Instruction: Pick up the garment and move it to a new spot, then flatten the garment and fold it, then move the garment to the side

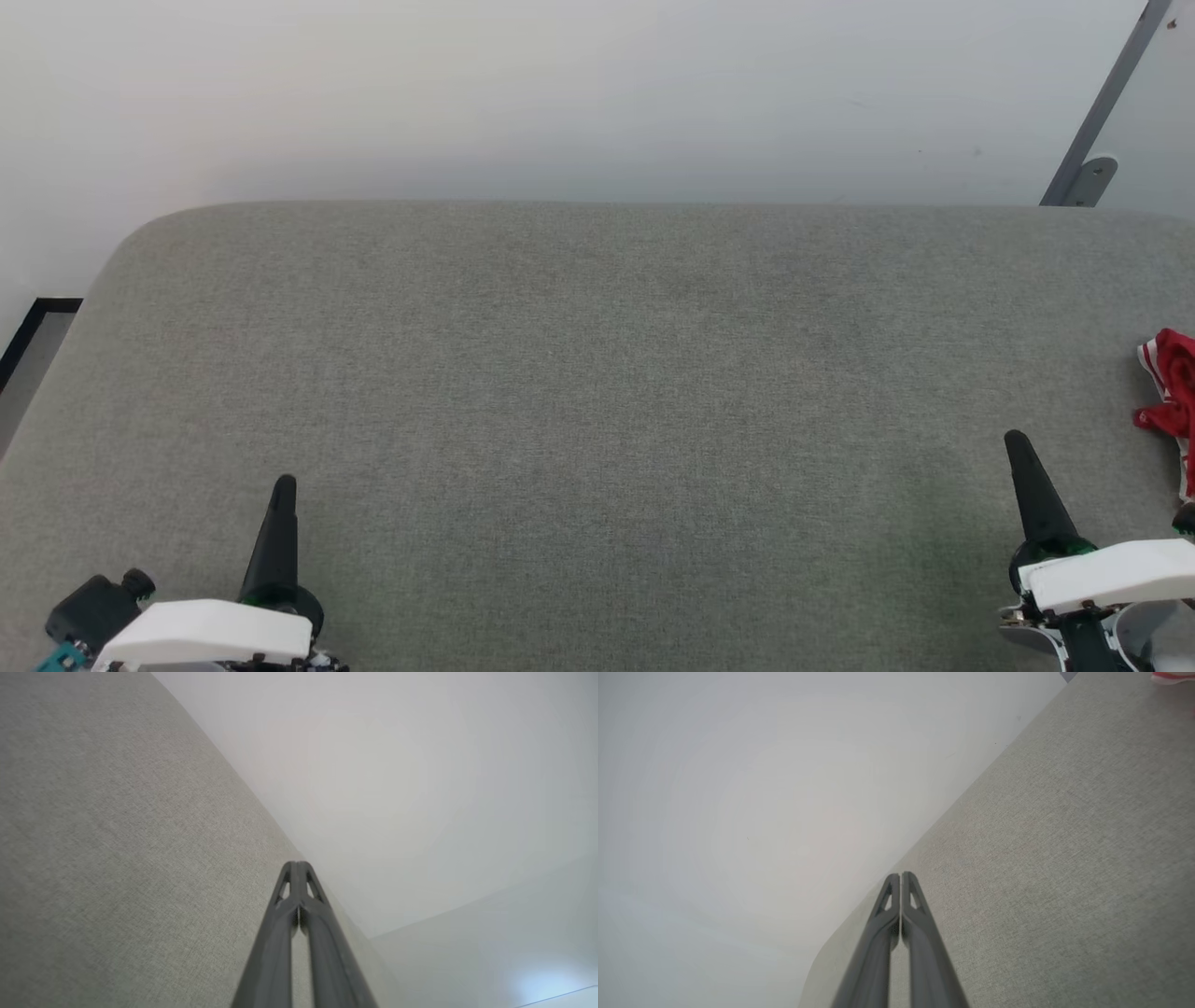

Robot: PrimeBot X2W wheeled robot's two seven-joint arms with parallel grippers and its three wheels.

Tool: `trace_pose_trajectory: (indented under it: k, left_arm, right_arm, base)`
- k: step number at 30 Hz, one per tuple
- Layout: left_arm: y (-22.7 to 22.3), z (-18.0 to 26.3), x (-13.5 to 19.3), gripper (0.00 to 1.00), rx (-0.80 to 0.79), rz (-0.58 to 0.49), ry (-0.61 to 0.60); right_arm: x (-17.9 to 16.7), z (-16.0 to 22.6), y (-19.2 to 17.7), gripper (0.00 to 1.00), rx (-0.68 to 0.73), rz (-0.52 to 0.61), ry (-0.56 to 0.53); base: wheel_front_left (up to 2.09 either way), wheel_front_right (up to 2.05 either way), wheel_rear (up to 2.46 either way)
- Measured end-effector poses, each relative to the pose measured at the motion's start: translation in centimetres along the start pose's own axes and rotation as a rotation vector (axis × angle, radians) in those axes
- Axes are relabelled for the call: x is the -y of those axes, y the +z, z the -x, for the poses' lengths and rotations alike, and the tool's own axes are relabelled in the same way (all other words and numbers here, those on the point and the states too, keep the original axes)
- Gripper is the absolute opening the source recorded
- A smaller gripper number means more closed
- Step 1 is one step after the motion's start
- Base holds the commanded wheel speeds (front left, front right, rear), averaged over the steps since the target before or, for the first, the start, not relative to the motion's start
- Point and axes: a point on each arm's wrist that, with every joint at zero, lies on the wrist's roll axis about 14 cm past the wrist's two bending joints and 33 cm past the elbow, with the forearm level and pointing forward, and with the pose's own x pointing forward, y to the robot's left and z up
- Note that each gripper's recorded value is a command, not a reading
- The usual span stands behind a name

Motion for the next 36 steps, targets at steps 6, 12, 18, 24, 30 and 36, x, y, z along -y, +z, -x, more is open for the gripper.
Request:
trace_pose_trajectory:
  k: [6, 12, 18, 24, 30, 36]
  left_arm:
    - [-0.1, -0.3, 0.1, 0.00, -0.006, 0.064, -0.001]
    - [-0.1, -0.9, 0.6, 0.00, -0.010, 0.132, -0.009]
    - [-0.3, -1.0, 0.5, 0.00, -0.018, 0.183, -0.006]
    - [-0.3, -1.4, 1.0, 0.00, -0.025, 0.238, -0.016]
    - [-0.5, -1.6, 1.0, 0.00, -0.032, 0.291, -0.015]
    - [-0.6, -2.0, 1.4, 0.00, -0.041, 0.334, -0.025]
  right_arm:
    - [-0.3, -0.2, 0.0, 0.00, 0.007, -0.068, 0.004]
    - [-0.2, -0.1, 0.0, 0.00, 0.007, -0.139, 0.000]
    - [-0.2, -0.1, 0.0, 0.00, 0.011, -0.188, -0.001]
    - [-0.3, -0.2, 0.1, 0.00, 0.018, -0.245, 0.001]
    - [-0.3, -0.2, 0.1, 0.00, 0.021, -0.299, 0.000]
    - [-0.2, -0.1, 0.1, 0.00, 0.024, -0.349, -0.001]
  base:
    - [0.00, 0.00, 0.00]
    - [0.00, 0.00, 0.00]
    - [0.00, 0.00, 0.00]
    - [0.00, 0.00, 0.00]
    - [0.00, 0.00, 0.00]
    - [0.00, 0.00, 0.00]
